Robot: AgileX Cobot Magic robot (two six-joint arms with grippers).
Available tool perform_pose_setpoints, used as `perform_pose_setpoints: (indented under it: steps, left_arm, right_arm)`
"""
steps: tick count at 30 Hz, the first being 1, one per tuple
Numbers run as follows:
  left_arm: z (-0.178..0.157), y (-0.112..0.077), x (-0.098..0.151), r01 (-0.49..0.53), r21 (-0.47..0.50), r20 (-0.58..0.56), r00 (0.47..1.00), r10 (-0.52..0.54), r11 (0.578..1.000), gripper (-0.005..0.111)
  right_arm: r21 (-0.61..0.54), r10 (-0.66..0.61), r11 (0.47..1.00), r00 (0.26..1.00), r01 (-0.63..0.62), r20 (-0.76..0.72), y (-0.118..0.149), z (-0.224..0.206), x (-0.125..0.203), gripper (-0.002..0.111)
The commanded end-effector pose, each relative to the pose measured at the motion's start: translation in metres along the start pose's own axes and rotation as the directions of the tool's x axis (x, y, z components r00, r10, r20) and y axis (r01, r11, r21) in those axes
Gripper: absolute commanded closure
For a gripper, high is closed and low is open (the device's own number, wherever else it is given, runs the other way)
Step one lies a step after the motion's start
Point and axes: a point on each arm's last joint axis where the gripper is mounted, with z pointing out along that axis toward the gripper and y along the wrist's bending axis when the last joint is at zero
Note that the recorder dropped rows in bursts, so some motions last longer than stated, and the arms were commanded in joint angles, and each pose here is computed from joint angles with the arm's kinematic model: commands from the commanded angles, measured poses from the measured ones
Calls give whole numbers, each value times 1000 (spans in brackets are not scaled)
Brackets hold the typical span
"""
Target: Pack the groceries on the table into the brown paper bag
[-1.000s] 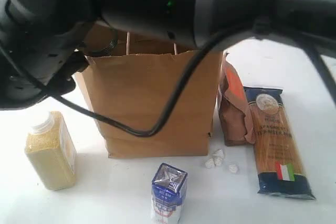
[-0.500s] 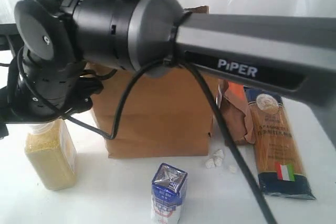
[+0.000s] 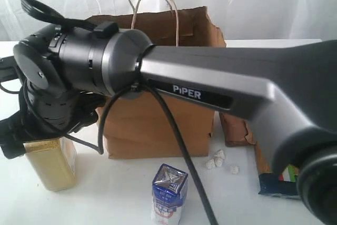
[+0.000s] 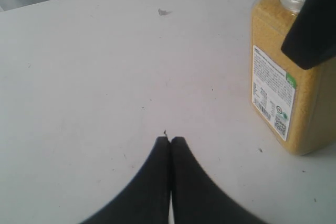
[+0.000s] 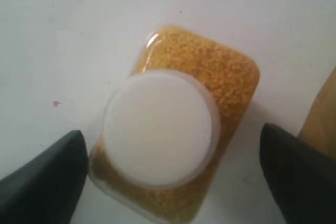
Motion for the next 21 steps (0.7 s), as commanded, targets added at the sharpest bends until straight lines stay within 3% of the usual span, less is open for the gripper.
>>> perform_pose_setpoints:
  steps: [1, 10, 21]
  left_arm:
    - [0, 0, 1, 11, 0, 1, 1000, -11, 1000, 107]
    - [0, 0, 1, 11, 0, 1, 1000, -11, 1000, 107]
    - [0, 0, 1, 11, 0, 1, 1000, -11, 1000, 107]
  right_arm:
    - [9, -4, 1000, 1000, 4, 8, -3, 7, -2, 26]
    - [5, -5, 1000, 1000, 5, 15, -4, 20, 0, 41]
    - [-2, -33, 999, 998, 33, 58, -4, 20, -5, 40]
